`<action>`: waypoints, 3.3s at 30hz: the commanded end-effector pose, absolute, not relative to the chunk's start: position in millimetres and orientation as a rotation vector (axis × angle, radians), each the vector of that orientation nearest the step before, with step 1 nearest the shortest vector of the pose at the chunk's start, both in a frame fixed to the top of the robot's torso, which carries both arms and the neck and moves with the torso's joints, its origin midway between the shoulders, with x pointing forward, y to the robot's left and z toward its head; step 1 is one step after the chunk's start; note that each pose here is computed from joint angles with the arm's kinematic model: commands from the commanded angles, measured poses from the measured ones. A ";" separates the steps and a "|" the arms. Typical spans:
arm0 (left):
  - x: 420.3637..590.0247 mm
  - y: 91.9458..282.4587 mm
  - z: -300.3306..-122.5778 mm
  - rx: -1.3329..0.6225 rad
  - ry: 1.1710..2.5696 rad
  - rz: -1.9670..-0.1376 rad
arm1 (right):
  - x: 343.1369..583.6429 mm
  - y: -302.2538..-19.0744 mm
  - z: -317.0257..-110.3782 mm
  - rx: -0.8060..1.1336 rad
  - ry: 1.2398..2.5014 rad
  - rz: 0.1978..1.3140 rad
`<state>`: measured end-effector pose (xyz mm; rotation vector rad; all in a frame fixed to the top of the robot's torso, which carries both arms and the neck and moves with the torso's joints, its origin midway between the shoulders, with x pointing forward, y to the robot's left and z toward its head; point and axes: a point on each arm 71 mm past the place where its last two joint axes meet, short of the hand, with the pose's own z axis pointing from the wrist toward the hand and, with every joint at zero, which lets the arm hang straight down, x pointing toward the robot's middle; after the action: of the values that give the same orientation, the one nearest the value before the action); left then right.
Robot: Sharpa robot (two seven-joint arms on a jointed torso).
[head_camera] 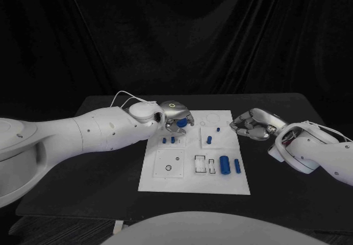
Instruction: Assemble the parts on the task board
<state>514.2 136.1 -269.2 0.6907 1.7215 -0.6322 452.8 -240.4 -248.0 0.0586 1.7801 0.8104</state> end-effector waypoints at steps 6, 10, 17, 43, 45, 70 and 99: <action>513.6 134.6 -280.7 0.739 1.753 -0.568 | 450.8 -241.1 -248.3 0.054 1.768 0.816; 514.2 135.1 -283.0 0.744 1.758 -0.546 | 450.9 -241.6 -249.0 0.055 1.774 0.813; 515.9 136.2 -285.6 0.741 1.778 -0.516 | 451.0 -241.3 -250.2 0.055 1.783 0.811; 519.9 130.1 -290.5 0.740 1.758 -0.517 | 451.6 -241.3 -252.6 0.060 1.803 0.801; 519.9 129.4 -291.4 0.741 1.759 -0.518 | 451.5 -241.3 -252.6 0.060 1.804 0.801; 518.9 127.1 -294.1 0.741 1.688 -0.558 | 450.1 -242.8 -254.2 0.065 1.806 0.797; 515.1 165.3 -252.0 0.755 1.699 -0.544 | 449.1 -245.0 -257.2 0.070 1.819 0.790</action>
<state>516.4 166.4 -251.1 0.7309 1.6668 -0.5351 449.5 -244.1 -255.5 0.0652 1.8073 0.8040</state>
